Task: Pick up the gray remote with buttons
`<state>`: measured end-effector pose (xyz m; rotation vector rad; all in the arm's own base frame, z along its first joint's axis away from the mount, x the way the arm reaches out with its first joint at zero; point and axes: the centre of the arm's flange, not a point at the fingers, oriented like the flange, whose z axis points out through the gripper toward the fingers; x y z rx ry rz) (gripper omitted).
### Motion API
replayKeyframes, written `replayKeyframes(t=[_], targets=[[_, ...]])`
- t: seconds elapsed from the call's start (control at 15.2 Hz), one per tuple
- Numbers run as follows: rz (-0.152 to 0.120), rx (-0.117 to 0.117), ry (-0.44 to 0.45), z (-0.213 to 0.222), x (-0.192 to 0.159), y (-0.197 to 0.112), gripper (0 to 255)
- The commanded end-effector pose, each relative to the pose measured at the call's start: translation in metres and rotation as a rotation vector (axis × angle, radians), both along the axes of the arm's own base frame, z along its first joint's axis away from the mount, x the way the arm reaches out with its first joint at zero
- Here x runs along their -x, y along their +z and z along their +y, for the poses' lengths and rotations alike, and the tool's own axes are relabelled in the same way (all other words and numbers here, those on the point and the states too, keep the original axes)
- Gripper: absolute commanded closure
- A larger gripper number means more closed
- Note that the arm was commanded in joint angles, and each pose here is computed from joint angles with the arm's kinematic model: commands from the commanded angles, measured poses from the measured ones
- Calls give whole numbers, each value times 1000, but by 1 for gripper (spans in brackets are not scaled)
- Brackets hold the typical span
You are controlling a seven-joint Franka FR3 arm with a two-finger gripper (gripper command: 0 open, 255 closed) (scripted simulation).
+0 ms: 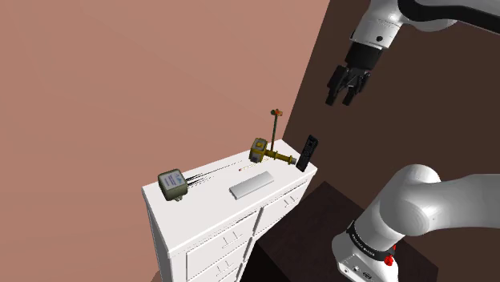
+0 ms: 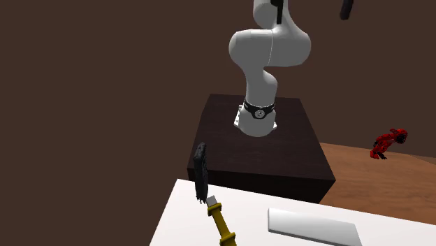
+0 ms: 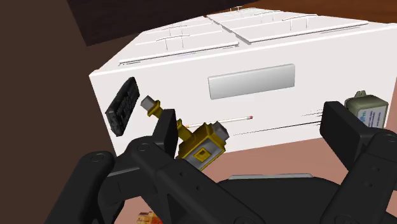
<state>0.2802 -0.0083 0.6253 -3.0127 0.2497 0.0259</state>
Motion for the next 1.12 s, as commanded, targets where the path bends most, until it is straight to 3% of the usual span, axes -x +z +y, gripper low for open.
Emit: replayKeyframes(t=[0.0,1.06], targets=[[0,0,0,0,0,0,0],[22,98,-23,-107,-70,-158,0]])
